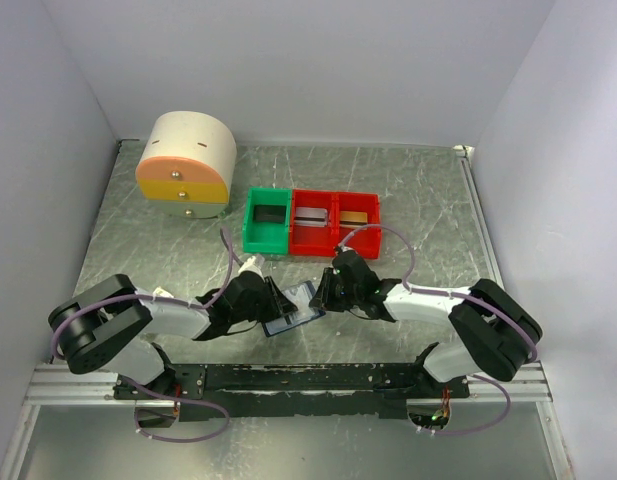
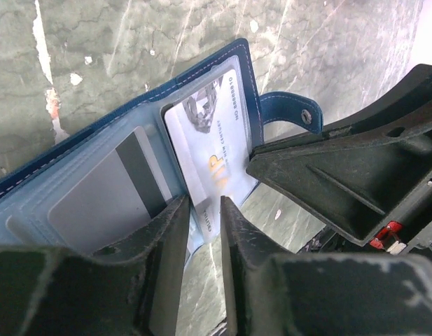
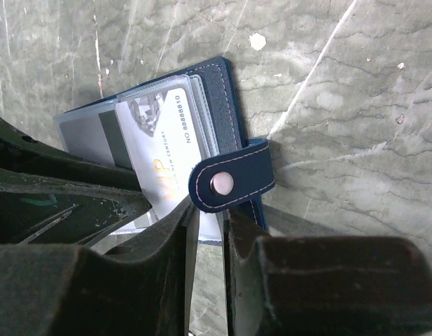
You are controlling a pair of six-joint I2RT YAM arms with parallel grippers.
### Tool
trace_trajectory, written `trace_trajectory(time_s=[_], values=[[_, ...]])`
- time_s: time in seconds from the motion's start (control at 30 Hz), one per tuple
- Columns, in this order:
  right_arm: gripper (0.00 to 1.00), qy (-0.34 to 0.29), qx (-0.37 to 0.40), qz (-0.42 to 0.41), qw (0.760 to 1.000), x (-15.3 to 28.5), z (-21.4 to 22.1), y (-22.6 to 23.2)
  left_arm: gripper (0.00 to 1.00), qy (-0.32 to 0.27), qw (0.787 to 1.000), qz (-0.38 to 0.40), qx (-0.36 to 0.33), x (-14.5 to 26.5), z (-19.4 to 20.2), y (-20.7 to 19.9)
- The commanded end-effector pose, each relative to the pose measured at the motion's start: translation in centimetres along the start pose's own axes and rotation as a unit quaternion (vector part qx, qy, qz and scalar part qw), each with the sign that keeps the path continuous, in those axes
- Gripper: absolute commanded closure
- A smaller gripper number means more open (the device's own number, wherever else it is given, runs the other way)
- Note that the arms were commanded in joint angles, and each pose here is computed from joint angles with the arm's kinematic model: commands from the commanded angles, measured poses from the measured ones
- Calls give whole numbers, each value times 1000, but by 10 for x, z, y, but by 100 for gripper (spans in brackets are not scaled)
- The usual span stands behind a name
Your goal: Take the credit cards out of the card holder
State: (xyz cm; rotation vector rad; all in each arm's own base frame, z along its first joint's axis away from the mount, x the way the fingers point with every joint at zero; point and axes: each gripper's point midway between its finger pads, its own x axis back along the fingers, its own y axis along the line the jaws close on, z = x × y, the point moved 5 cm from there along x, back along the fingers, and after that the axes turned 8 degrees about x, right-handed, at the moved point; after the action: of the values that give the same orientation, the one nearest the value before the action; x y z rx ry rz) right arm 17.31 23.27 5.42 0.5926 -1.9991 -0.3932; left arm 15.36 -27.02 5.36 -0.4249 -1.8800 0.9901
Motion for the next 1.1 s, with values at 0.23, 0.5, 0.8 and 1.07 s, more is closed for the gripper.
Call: trace_trajectory(time_s=[0.23,0.5,0.8,1.07], values=[[80,47,-9,25,999,-1,31,-22,85,10,999,33,-10,6,3,-12],[79,24,6,-2,1000,10,16,-7,93,20,999,-3,-39,13,4,-6],[76,-13,38,-43,998,33,-10,19,93,87,986,-32,-139,17,12,-3],[76,-8,32,-46,998,28,-10,20,93,123,971,-58,-196,14,11,-6]])
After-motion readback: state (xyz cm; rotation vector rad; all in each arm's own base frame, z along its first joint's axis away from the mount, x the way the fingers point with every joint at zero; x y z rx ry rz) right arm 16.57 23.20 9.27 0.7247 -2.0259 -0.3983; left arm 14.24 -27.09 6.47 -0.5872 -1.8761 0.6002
